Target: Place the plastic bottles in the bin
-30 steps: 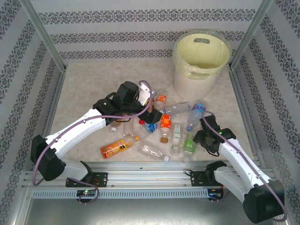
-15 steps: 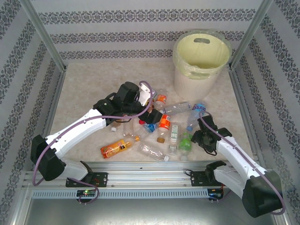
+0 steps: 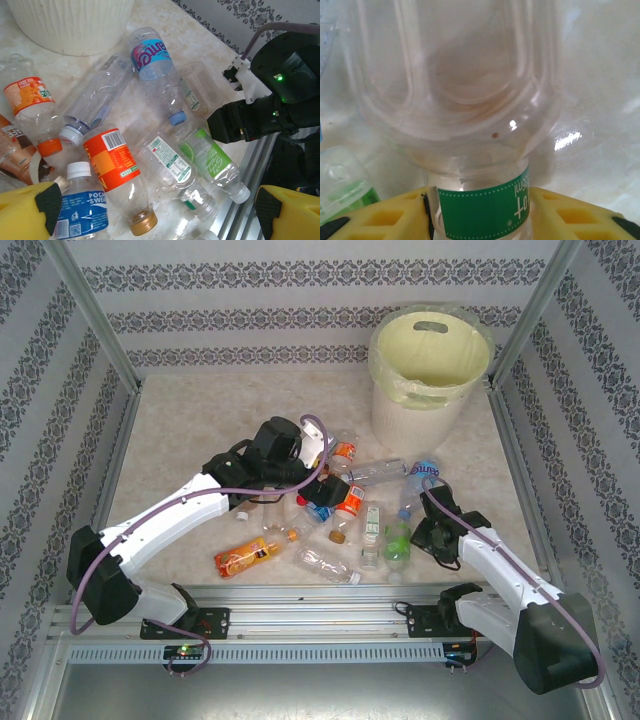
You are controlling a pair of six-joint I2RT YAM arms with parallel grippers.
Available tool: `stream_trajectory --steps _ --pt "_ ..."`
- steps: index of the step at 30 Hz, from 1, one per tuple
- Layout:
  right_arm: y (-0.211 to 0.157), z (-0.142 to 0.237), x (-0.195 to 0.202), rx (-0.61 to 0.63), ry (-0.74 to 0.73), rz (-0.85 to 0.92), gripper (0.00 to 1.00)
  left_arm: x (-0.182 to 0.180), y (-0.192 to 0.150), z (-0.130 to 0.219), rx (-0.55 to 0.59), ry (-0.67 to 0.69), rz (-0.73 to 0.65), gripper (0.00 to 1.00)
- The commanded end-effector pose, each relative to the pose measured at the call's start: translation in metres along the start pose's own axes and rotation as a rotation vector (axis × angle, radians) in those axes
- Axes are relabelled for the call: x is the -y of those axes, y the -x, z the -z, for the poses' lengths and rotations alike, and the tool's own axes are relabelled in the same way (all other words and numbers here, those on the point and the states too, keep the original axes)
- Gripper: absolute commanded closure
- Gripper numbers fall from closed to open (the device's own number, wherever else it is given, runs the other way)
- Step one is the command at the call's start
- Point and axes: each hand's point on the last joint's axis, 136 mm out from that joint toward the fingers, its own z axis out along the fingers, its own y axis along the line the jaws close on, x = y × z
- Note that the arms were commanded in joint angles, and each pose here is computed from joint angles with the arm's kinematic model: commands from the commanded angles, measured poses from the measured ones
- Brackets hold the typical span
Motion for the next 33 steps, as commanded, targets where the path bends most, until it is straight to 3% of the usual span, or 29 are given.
stream_trajectory --steps 1,6,17,26,33 --pt "0.006 0.004 0.007 0.041 -0.019 0.006 0.53 0.009 0.002 -0.009 0.009 -0.049 0.039 0.00" --pt "0.013 0.018 0.009 0.100 -0.002 0.010 0.59 0.006 0.003 -0.008 0.007 -0.026 0.066 0.00" --pt "0.027 0.063 0.004 0.214 0.042 0.031 0.61 0.012 0.003 -0.015 -0.015 -0.071 0.158 0.00" --pt "0.023 0.096 -0.026 0.329 0.167 0.159 0.62 0.004 0.011 -0.008 -0.002 -0.071 0.206 0.00" --pt "0.001 0.109 -0.074 0.394 0.337 0.322 0.63 0.001 0.013 -0.010 0.001 -0.099 0.251 0.00"
